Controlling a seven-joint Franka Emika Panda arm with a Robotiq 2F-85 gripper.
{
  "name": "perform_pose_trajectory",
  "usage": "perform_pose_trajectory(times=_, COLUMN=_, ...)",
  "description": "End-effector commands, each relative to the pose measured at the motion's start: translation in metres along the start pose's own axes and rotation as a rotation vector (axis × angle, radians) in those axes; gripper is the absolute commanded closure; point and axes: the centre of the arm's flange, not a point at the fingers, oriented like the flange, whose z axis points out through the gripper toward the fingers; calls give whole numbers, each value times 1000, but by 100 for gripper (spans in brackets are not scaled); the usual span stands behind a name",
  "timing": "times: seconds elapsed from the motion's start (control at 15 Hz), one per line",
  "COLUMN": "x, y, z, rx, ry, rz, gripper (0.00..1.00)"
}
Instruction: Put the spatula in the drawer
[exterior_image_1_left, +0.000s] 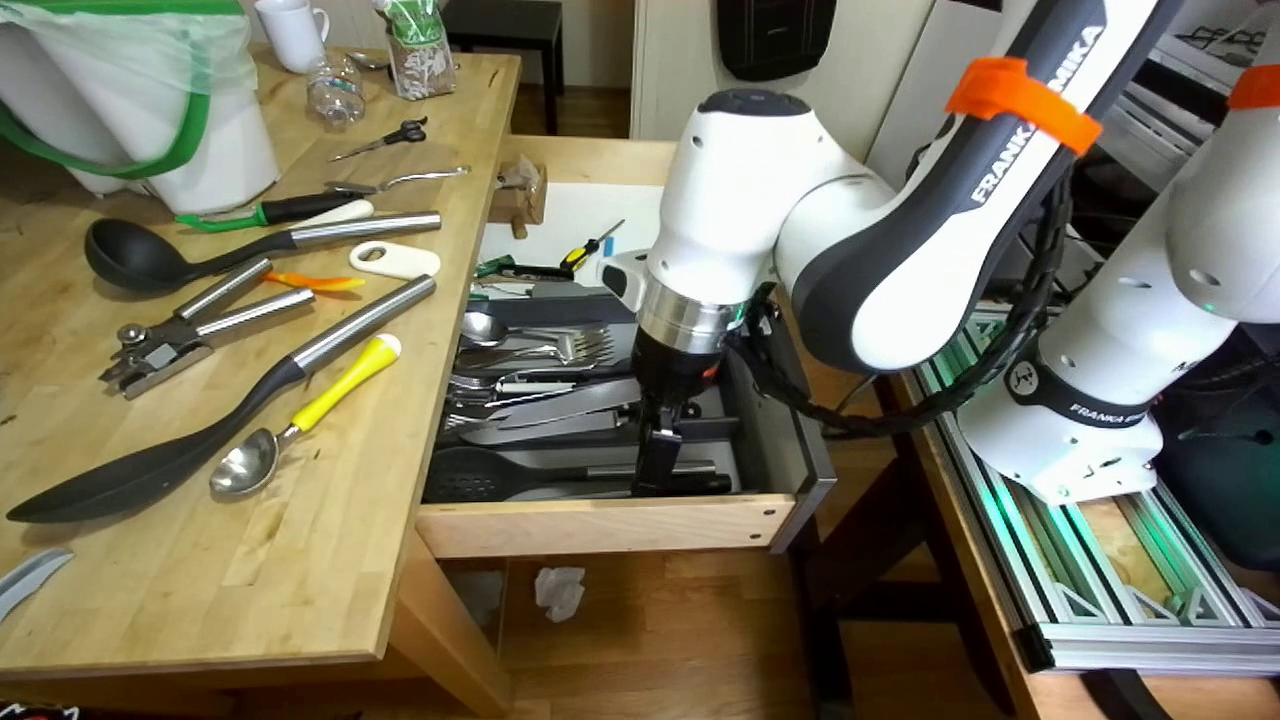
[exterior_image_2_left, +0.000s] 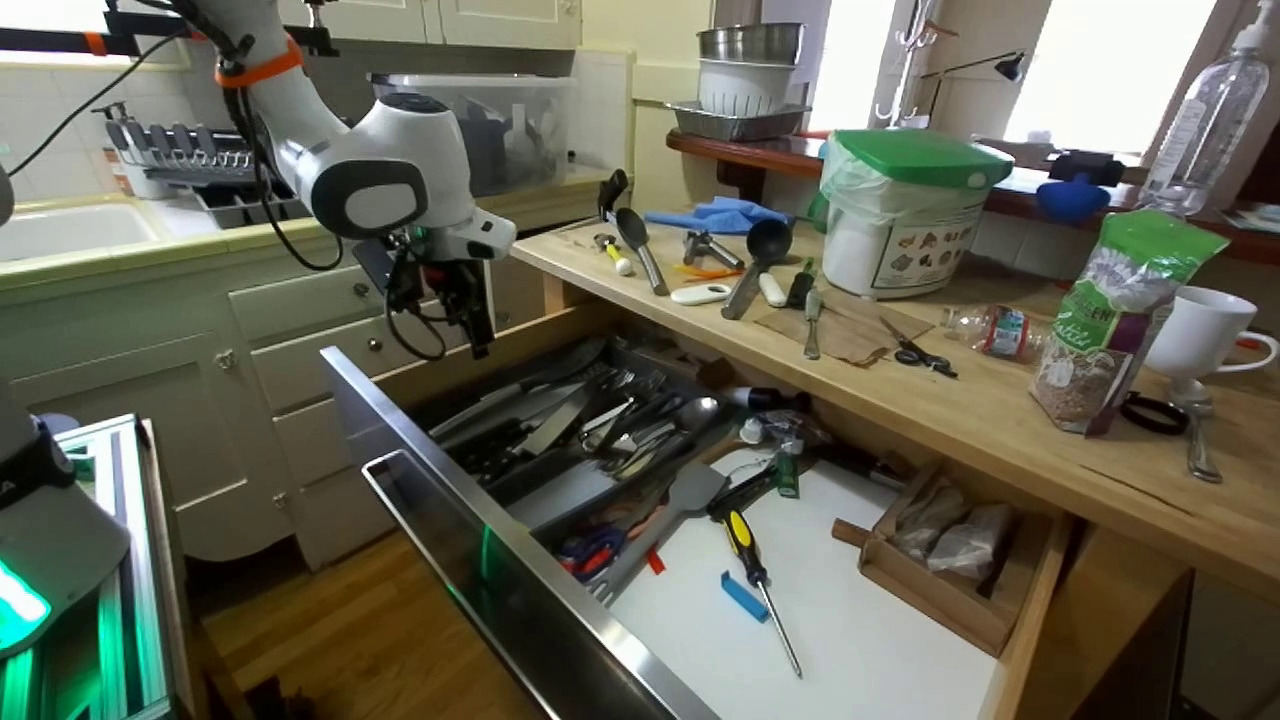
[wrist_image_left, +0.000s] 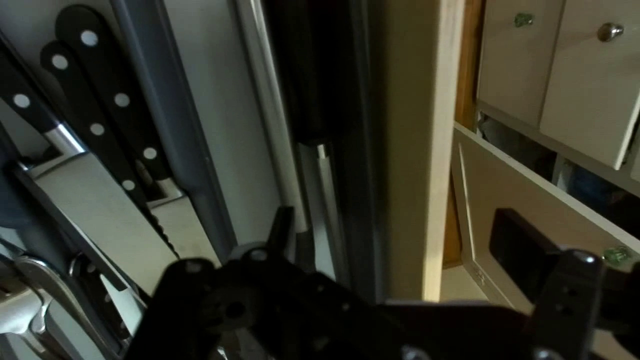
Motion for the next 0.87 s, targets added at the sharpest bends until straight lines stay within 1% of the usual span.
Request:
perform_pose_trajectory(times=0.0, x=-2, y=-7, z=-86, rx=-70, ry=-16, rz=45, gripper=0)
perform_pose_trajectory(times=0.2, x=18, y=-19, z=-128, rx=-150, ry=9, rz=10, gripper=0)
perform_pose_trajectory(times=0.4, x=29, y=-30, z=-182, rx=-243, ry=-23, rz=-74, gripper=0)
perform_pose_trajectory(times=0.47, x=28, y=-32, z=-205, rx=-241, ry=24, rz=-125, gripper=0)
perform_pose_trajectory(times=0.53, x=42, y=-32, z=-156, rx=-193, ry=8, rz=-55, gripper=0)
perform_pose_trajectory(times=0.6, x=43, y=-36, z=-179, rx=-203, ry=31, rz=-80, gripper=0)
perform_pose_trajectory(times=0.67, x=41, y=-39, z=-194, rx=-211, ry=49, rz=-94, gripper=0)
perform_pose_trajectory(times=0.8, x=39, y=-42, z=-202, rx=-220, ry=60, rz=-104, gripper=0)
